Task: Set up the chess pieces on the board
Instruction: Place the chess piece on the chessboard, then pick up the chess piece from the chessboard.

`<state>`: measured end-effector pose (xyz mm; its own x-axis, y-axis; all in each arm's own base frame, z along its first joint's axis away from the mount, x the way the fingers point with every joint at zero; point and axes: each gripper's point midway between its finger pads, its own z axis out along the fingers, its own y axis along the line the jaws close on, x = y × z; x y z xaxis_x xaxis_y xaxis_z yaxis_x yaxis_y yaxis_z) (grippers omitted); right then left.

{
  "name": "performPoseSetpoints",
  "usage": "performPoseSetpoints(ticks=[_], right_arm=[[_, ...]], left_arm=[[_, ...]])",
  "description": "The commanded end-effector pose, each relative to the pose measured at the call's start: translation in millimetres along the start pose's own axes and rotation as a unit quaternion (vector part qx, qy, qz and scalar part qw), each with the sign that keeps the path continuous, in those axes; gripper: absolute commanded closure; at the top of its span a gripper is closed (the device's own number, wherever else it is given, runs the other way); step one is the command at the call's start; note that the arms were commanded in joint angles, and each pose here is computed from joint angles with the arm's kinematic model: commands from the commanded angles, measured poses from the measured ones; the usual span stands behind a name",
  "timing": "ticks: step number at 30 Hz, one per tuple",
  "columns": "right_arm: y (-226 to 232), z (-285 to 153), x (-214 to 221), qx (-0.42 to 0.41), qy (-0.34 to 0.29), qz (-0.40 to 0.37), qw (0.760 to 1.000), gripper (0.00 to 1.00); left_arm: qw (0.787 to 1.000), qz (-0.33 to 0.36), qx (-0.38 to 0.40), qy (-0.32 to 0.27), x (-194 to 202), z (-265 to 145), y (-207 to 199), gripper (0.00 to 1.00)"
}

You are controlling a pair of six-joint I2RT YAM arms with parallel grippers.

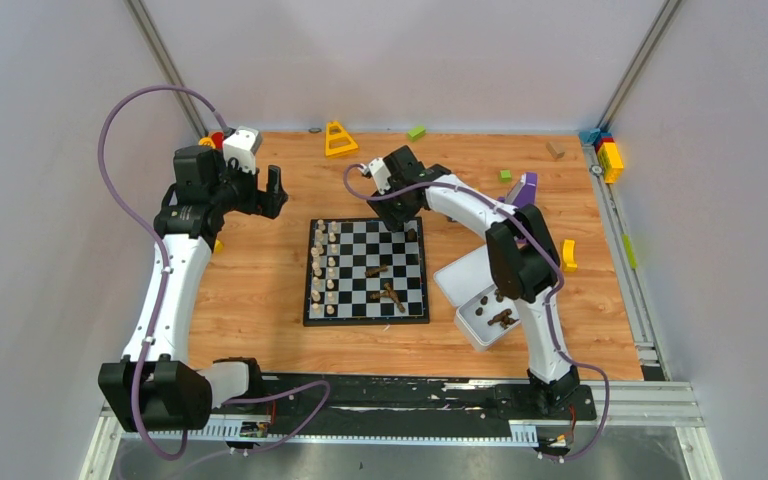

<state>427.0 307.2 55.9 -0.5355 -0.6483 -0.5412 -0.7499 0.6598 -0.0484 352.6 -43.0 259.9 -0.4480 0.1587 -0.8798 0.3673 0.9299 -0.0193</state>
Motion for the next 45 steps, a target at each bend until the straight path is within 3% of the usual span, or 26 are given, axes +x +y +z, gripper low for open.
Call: performPoseSetpoints(ticks=[1,8,18,45], right_arm=[[7.0,-62.7,-44.8,-0.019,-0.083,-0.02,0.996,0.4],[53.5,-106.6,-28.7,-0.089,-0.107,-0.089,0.986,0.35],[119.9,-113.5,57.1,-0.16,-0.04,-0.11,0.98,0.41],[115.1,-36.1,31.5,-0.13,-0.017,-0.176,0.976,0.44]], left_arm=[[0.999,0.021,-0.009,-0.028,-14.7,-7.0,2.6,0.0],[0.999,0.024,-0.013,-0.03,-16.0,-10.0,3.3,0.0],[0.998,0.046,-0.025,-0.032,-20.5,-21.8,4.7,0.0],[0.997,0.068,-0.016,-0.025,-16.6,-37.9,-3.3,0.0]])
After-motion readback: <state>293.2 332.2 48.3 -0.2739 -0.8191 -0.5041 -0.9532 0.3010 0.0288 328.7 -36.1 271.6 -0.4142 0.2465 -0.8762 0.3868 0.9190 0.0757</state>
